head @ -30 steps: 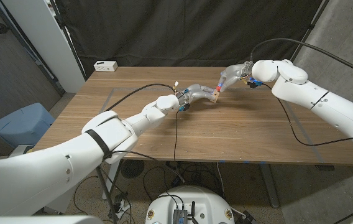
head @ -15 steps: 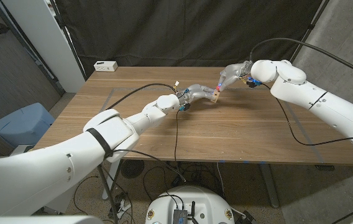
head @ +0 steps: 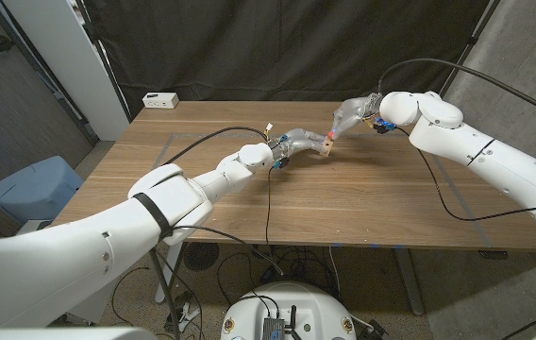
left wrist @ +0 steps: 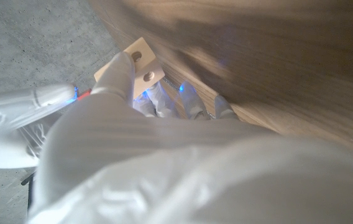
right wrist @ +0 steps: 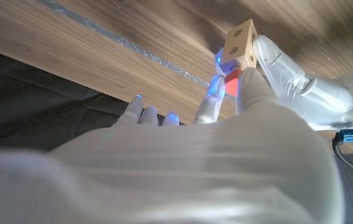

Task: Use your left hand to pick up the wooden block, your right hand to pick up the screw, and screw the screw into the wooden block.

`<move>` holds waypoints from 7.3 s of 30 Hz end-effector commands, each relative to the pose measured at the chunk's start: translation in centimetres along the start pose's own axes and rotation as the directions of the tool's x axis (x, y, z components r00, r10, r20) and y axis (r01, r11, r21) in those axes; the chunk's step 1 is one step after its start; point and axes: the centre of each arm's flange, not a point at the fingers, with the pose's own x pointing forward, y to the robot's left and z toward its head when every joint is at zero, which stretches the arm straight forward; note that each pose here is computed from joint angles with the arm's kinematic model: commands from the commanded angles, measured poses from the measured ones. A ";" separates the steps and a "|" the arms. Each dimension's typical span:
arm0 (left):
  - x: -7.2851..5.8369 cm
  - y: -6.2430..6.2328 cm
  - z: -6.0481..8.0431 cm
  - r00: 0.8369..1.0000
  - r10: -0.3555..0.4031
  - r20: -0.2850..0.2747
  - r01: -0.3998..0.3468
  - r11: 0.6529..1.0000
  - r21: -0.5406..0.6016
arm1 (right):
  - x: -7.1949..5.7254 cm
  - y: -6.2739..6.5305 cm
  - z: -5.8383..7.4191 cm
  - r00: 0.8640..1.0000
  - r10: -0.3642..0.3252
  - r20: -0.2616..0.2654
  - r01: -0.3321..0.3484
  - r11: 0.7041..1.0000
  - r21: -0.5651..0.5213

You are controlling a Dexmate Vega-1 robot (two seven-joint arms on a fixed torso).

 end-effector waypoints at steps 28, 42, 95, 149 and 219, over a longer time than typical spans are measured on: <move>0.1 0.5 -0.4 0.999 0.007 -0.036 -0.008 1.000 -0.012 | 0.9 0.3 0.8 0.995 -0.038 -0.088 0.035 0.999 -0.030; 0.2 0.8 -0.2 0.999 0.009 -0.044 -0.010 1.000 -0.010 | -0.5 0.0 0.0 0.990 -0.092 -0.102 0.096 0.995 0.034; 1.3 2.2 1.5 0.994 0.092 -0.060 -0.095 0.995 -0.038 | -3.0 4.7 -4.7 0.914 -0.346 -0.213 0.401 0.686 0.607; 1.8 1.3 3.4 0.992 0.120 0.032 -0.115 0.987 -0.116 | -1.6 11.1 -6.2 0.846 -0.476 -0.238 0.296 0.049 0.954; 0.6 0.1 2.2 0.989 0.110 0.097 -0.094 0.983 -0.155 | -1.2 12.7 -2.8 0.864 -0.501 -0.053 0.102 0.070 0.992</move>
